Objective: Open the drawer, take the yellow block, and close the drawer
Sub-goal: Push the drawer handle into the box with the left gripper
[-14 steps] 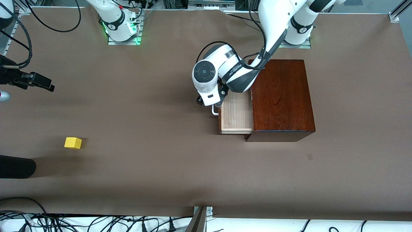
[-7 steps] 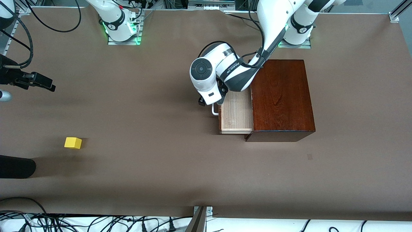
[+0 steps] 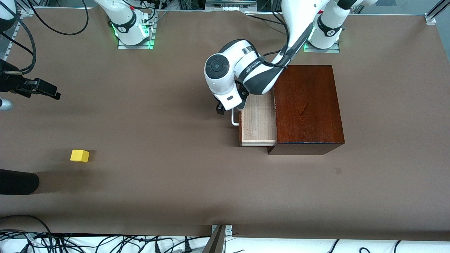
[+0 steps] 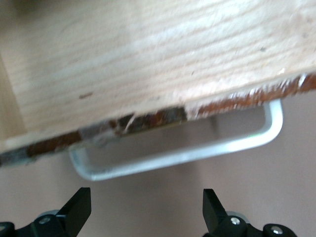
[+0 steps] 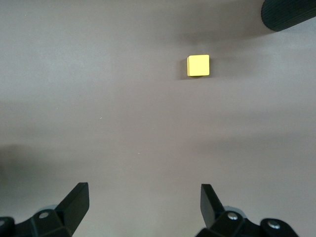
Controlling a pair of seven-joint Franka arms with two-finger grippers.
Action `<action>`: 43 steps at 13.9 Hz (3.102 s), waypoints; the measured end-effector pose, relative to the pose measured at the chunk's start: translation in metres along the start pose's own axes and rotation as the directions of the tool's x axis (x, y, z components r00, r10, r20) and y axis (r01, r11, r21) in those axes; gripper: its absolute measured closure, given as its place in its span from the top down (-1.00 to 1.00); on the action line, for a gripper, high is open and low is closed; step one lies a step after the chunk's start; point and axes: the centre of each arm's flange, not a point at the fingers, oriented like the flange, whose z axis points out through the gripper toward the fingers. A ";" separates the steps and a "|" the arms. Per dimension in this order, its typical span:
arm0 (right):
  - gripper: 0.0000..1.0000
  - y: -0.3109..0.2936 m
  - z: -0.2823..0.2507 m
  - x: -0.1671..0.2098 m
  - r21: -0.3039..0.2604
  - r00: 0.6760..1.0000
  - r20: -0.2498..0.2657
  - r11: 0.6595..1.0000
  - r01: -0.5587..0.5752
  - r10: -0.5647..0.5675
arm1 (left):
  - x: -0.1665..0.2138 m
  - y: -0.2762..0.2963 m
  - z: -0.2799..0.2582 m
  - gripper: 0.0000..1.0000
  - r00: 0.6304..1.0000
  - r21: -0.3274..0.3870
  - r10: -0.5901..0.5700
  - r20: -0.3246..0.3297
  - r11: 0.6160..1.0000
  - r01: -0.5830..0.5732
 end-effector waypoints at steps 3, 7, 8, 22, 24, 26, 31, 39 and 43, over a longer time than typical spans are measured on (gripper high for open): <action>1.00 0.000 0.000 0.000 0.000 1.000 0.000 1.000 0.000 0.000 | 0.000 -0.001 0.020 1.00 0.998 0.006 0.018 -0.055 1.000 -0.018; 1.00 0.000 0.000 0.000 0.000 1.000 0.000 1.000 0.000 0.000 | 0.000 -0.002 0.023 1.00 0.997 0.000 0.029 -0.078 1.000 -0.029; 1.00 0.000 0.000 0.000 0.000 1.000 0.000 1.000 0.000 0.000 | 0.000 -0.002 0.023 1.00 0.996 -0.001 0.030 -0.082 1.000 -0.030; 1.00 -0.001 0.000 0.000 0.000 1.000 -0.001 1.000 0.003 -0.003 | 0.032 0.014 0.013 1.00 0.996 -0.017 -0.018 -0.087 1.000 0.016; 1.00 -0.002 0.000 0.000 0.000 1.000 -0.003 1.000 0.003 -0.003 | 0.038 0.012 0.009 1.00 0.996 -0.016 -0.023 -0.088 1.000 0.022; 1.00 -0.002 0.000 0.000 0.000 1.000 -0.003 1.000 0.003 -0.003 | 0.047 0.009 0.008 1.00 0.995 -0.009 -0.028 -0.095 1.000 0.027; 1.00 -0.002 0.000 0.000 0.000 1.000 -0.004 1.000 0.003 -0.003 | 0.076 0.004 0.012 1.00 0.993 0.016 -0.032 -0.114 0.999 0.034; 1.00 -0.002 0.000 0.000 0.000 1.000 -0.004 1.000 0.003 -0.003 | 0.130 -0.004 0.016 1.00 0.990 0.071 -0.030 -0.138 0.997 0.040; 1.00 -0.002 0.000 0.000 0.000 1.000 -0.004 1.000 0.003 -0.003 | 0.140 -0.004 0.013 1.00 0.992 0.085 -0.025 -0.124 0.996 0.036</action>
